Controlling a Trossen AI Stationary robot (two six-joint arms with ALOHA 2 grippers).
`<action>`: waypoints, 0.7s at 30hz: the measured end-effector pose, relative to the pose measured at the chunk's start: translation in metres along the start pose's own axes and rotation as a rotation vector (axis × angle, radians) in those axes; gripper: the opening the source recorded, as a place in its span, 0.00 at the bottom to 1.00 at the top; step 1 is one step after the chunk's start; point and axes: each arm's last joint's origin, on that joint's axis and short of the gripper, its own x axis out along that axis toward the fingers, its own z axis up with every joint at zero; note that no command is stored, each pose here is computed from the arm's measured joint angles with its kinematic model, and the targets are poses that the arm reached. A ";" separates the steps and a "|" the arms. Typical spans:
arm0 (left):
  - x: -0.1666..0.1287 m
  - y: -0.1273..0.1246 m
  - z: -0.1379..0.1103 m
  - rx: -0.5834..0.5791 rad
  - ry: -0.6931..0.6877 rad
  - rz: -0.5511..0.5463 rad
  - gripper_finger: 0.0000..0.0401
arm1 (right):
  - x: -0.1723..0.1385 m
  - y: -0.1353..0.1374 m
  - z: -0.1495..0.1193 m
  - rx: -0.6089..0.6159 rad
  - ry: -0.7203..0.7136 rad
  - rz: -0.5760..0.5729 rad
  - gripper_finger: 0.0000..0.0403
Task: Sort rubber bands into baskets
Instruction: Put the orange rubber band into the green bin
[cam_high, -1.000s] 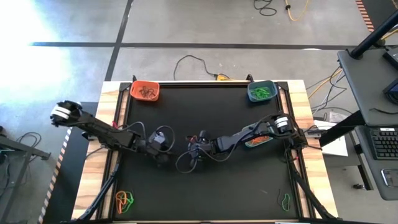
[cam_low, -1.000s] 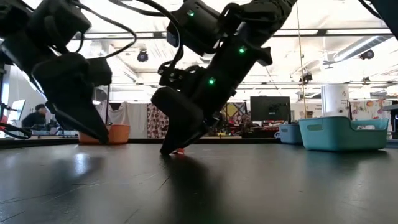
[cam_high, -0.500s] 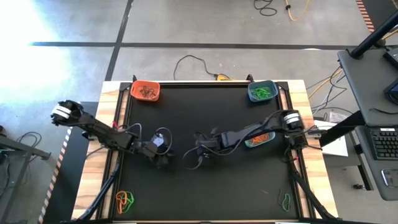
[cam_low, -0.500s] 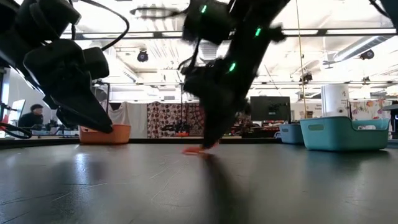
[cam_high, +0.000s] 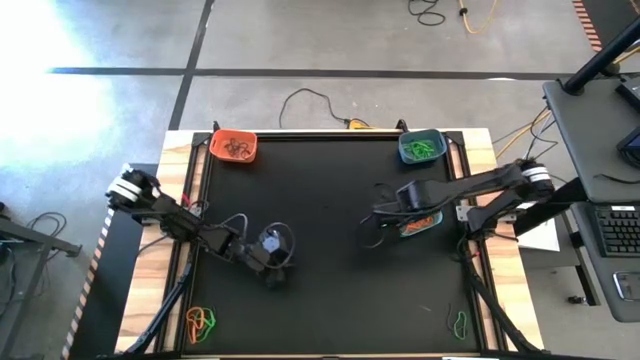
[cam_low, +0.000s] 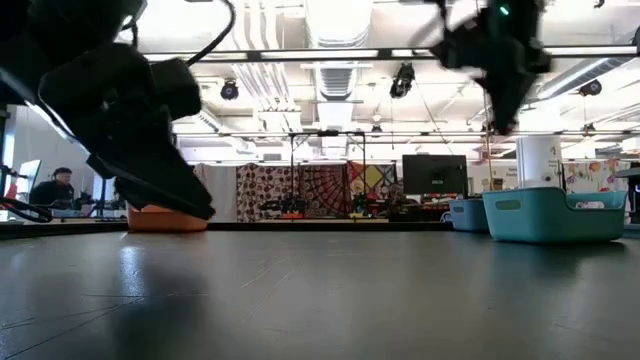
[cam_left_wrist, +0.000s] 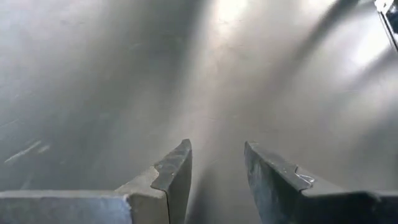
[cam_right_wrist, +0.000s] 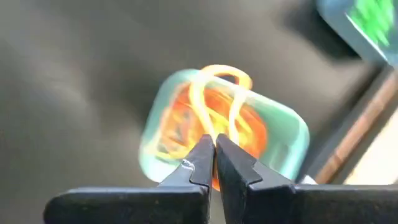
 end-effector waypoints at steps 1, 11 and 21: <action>0.004 -0.004 0.002 0.012 0.007 0.003 0.33 | 0.003 -0.007 -0.005 0.029 0.019 -0.020 0.02; 0.003 -0.035 0.023 0.045 0.172 0.111 0.33 | 0.072 -0.037 -0.044 0.175 0.071 0.096 0.02; -0.015 -0.071 0.047 -0.015 0.210 0.132 0.33 | 0.099 -0.048 -0.059 0.153 0.105 0.028 0.22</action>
